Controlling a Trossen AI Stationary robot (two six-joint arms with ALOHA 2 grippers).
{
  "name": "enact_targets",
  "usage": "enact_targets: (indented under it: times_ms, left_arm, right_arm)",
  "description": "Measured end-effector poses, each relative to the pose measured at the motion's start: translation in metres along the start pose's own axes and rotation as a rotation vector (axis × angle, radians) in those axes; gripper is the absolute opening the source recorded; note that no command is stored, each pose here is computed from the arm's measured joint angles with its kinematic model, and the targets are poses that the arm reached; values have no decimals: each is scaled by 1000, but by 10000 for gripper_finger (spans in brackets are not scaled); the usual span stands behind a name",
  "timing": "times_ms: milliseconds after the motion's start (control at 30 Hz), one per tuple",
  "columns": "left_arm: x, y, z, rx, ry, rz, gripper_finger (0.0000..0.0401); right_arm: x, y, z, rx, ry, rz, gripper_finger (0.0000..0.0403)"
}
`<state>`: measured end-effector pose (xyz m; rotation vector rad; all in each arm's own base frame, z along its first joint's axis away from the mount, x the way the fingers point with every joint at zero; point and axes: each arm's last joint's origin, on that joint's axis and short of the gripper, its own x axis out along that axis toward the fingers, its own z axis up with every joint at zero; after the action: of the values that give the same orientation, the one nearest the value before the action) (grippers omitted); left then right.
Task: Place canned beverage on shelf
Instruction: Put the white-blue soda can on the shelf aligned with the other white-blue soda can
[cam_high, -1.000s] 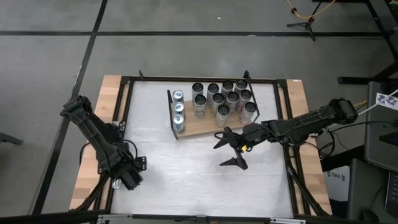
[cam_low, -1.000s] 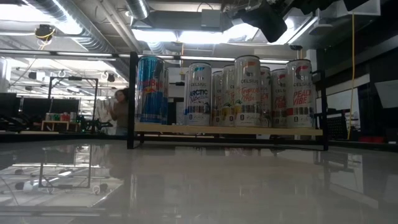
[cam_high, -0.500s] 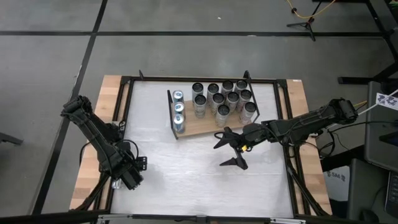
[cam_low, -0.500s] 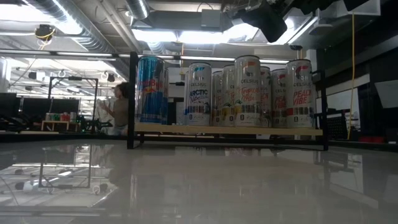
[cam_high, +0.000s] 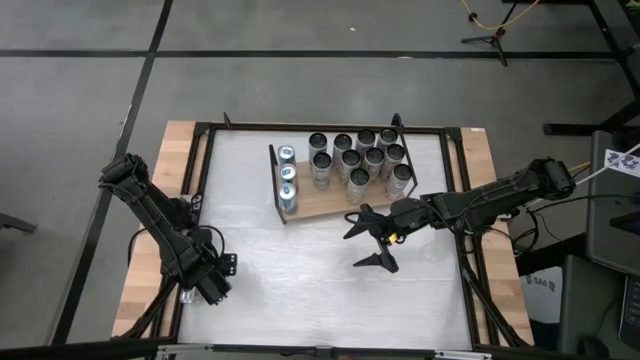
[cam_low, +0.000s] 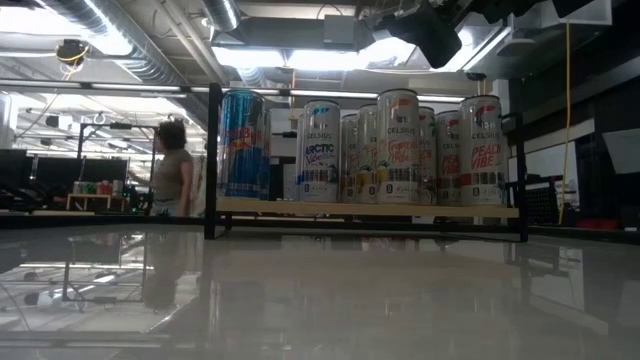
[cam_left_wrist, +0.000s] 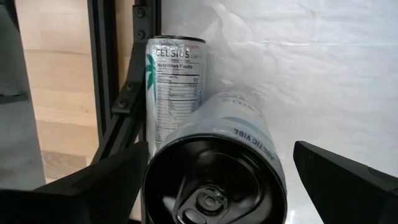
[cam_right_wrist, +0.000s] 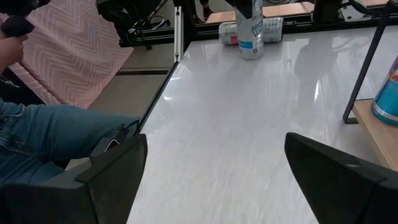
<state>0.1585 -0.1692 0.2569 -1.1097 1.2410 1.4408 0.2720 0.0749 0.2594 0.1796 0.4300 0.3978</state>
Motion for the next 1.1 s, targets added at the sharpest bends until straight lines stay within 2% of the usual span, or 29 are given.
enact_targets:
  times_ms: [200,633,800,1100]
  left_arm:
    - [0,0,0,52,1,-1,392]
    - [0,-1,0,82,6,4,388]
    - [0,-1,0,76,12,0,359]
    - [0,-2,-1,107,17,-16,276]
  right_arm:
    - [0,0,0,0,0,0,376]
    - [0,0,0,0,0,0,376]
    - [0,0,0,0,0,0,376]
    - [0,0,0,0,0,0,376]
